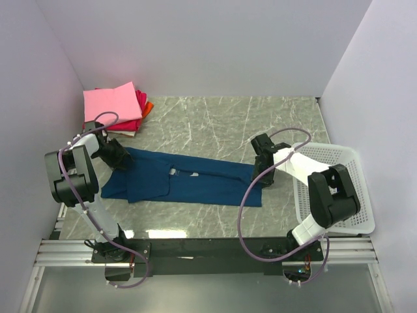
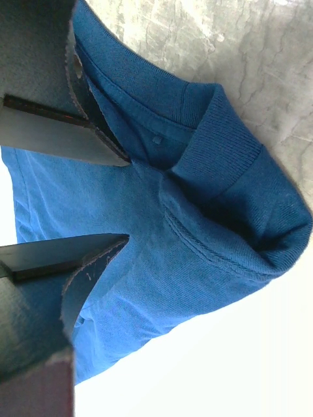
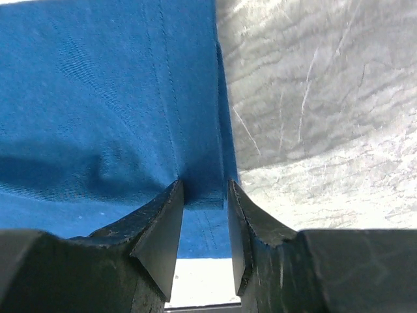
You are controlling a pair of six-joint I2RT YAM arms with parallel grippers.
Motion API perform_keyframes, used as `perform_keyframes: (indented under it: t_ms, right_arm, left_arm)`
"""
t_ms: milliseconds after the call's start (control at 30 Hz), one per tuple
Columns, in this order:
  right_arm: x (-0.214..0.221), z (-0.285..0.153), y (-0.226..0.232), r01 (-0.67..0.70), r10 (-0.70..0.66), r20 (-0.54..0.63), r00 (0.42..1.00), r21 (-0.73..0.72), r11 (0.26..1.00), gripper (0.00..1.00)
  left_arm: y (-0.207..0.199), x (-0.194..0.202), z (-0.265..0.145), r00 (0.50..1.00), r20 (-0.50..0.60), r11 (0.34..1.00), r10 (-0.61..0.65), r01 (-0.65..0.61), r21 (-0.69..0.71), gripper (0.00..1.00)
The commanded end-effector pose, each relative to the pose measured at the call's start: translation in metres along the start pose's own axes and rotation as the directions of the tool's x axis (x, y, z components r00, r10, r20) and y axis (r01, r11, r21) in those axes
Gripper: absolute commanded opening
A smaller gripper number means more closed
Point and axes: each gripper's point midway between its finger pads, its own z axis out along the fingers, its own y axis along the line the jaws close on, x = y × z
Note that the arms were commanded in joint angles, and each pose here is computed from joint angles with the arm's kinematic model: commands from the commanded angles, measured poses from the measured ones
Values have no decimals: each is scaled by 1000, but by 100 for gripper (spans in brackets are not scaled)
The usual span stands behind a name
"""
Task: Fold and stack the t-shirts
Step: Fold the tshirt
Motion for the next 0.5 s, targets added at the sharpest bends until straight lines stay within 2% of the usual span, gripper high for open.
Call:
perform_keyframes:
  t_ms: [0, 233, 367, 467]
  right_arm:
    - [-2, -13, -3, 14, -14, 35, 999, 0, 1000, 40]
    - [-37, -49, 16, 14, -7, 133, 991, -54, 998, 41]
    - [-69, -62, 44, 22, 2, 194, 981, -123, 992, 42]
    - [-84, -55, 64, 36, -5, 194, 981, -157, 987, 42]
  left_arm:
    - [17, -13, 11, 999, 41, 998, 15, -12, -62, 54]
    - [10, -13, 6, 998, 52, 999, 27, -26, -24, 54]
    - [8, -11, 5, 999, 48, 1000, 26, -26, -12, 53]
    - [6, -12, 3, 998, 52, 1000, 31, -31, -6, 53]
